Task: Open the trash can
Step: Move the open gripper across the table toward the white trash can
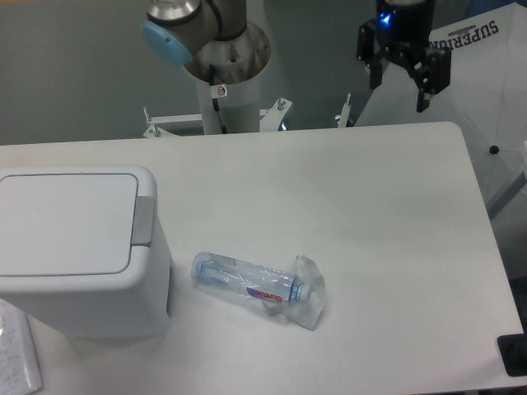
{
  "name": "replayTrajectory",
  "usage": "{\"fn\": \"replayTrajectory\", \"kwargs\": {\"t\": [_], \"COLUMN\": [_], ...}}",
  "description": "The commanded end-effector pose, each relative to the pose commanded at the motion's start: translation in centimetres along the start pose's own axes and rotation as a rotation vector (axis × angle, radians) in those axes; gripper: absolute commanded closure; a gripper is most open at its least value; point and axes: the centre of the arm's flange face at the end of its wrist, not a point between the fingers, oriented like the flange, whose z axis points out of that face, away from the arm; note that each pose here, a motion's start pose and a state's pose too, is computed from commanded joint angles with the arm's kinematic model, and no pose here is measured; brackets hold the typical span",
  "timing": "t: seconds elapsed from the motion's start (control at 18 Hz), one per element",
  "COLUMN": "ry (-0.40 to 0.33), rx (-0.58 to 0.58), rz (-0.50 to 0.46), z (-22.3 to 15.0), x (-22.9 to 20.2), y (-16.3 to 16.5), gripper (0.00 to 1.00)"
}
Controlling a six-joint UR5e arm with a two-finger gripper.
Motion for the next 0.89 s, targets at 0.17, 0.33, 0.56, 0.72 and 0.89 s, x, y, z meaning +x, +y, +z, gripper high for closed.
{"fn": "replayTrajectory", "kwargs": {"t": [0.17,0.33,0.56,0.72,0.89], "ry": [0.000,0.002,-0.005,0.008,0.024], "rx": [0.005,0.017,0.110,0.180,0.228], "rz": [-0.033,-0.099,-0.225,-0.347,-0.464], "z": [0.0,0.2,-0.2,-0.8,-1.2], "x": [0.1,0.3,0.4,0.8,1.3], "y": [-1.1,-2.9,-5.4,-7.6,-10.4], "gripper": [0.00,0.00,0.00,0.00,0.00]}}
